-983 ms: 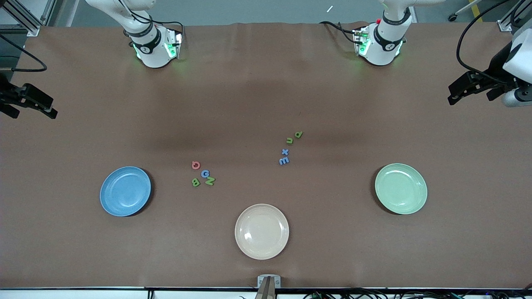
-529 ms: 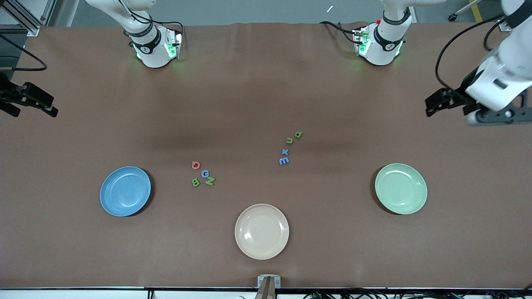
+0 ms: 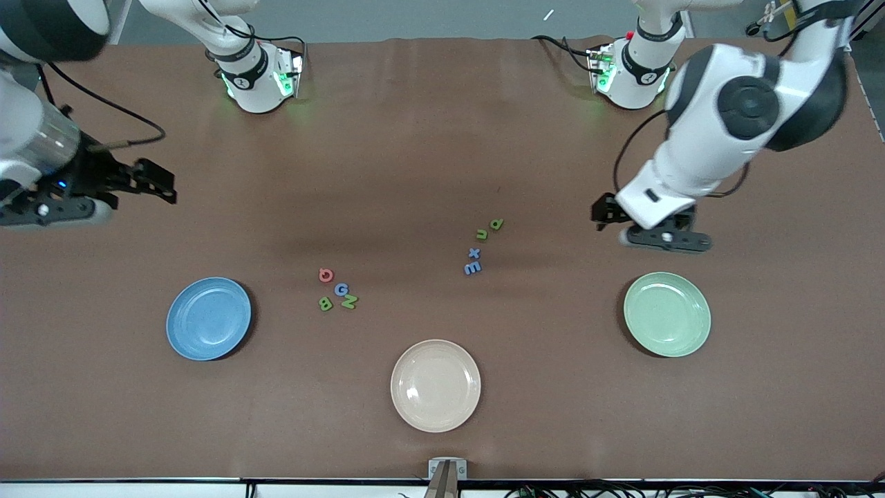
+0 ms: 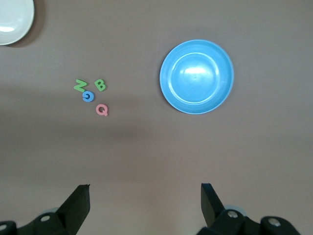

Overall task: Sort uppercase to blue plate, lowercase to green plate
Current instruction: 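Grasp the pink Q with the right gripper while the left gripper grasps green p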

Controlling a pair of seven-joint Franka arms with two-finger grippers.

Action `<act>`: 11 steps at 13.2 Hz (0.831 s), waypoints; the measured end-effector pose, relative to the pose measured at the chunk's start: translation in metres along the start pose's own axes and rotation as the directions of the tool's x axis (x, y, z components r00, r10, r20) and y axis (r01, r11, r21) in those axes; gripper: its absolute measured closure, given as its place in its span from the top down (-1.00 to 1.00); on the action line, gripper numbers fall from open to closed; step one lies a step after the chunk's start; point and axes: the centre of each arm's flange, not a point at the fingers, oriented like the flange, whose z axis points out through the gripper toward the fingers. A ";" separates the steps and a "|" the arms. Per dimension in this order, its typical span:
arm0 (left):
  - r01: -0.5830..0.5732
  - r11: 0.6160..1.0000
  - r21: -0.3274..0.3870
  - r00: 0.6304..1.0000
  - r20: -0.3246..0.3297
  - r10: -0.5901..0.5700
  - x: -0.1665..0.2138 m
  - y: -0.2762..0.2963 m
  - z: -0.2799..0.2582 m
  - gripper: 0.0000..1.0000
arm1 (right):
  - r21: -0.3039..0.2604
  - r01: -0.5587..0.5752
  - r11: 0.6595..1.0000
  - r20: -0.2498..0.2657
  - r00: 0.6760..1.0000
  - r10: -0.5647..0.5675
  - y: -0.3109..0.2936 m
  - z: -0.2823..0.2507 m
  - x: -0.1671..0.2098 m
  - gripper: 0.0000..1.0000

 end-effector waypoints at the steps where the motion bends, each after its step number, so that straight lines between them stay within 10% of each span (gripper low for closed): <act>1: -0.027 1.000 -0.001 1.000 0.010 0.027 -0.006 0.022 0.020 0.99 | -0.001 -0.001 1.000 0.013 1.000 0.001 -0.009 0.018 0.010 1.00; 11: -0.070 0.992 0.103 0.996 0.068 0.063 -0.058 0.169 0.216 0.74 | 0.050 -0.008 0.999 0.033 0.999 0.006 -0.113 0.227 0.076 1.00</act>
